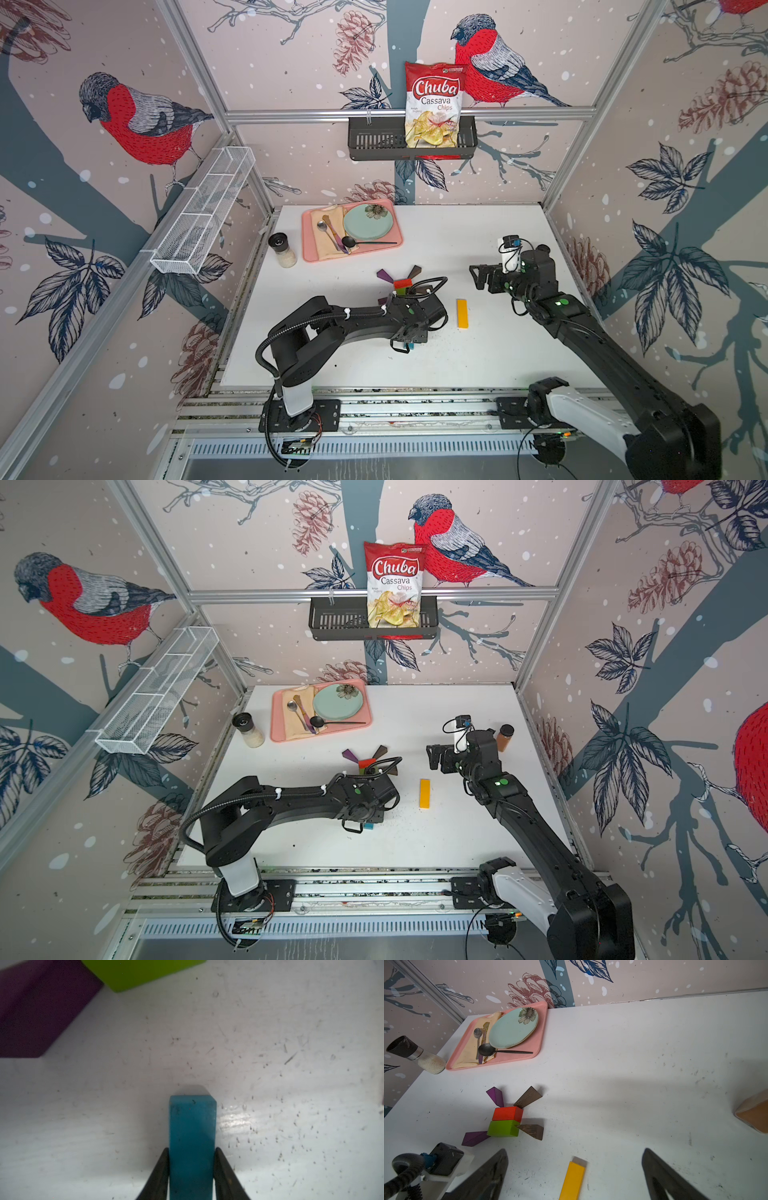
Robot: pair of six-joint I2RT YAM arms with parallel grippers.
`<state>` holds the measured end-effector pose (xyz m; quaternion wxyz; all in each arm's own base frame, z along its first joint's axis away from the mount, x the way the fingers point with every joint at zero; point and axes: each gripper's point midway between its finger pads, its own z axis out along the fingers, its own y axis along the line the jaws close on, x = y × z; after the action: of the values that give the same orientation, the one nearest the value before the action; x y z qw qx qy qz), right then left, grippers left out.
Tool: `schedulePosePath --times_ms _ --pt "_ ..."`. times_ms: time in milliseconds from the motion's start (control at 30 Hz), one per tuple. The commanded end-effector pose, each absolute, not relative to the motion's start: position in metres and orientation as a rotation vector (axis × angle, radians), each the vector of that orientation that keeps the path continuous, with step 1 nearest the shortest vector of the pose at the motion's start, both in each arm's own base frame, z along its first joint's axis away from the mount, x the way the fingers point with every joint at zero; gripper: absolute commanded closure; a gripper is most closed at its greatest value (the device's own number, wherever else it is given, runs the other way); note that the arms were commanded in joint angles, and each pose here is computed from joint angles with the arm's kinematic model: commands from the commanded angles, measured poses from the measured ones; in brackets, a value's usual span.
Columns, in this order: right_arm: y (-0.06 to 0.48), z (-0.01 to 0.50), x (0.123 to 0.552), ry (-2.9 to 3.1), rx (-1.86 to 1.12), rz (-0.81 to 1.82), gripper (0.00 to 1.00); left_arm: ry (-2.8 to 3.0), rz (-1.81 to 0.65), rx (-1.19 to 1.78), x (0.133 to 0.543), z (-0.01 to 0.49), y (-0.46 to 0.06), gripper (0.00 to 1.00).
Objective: Assemble a small pinwheel with building blocks
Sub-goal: Assemble the building block at the center of the board.
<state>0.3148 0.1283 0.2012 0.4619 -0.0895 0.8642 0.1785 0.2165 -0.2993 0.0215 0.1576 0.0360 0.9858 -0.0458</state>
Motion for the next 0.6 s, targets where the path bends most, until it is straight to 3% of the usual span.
schedulePosePath --times_ms 0,567 --pt "0.120 0.207 0.317 2.109 -0.167 0.423 0.01 2.833 -0.051 -0.004 0.222 0.020 -0.284 0.72" --pt "0.106 0.206 0.321 2.112 -0.093 0.436 0.00 2.851 -0.210 -0.112 0.257 0.033 -0.303 0.71"
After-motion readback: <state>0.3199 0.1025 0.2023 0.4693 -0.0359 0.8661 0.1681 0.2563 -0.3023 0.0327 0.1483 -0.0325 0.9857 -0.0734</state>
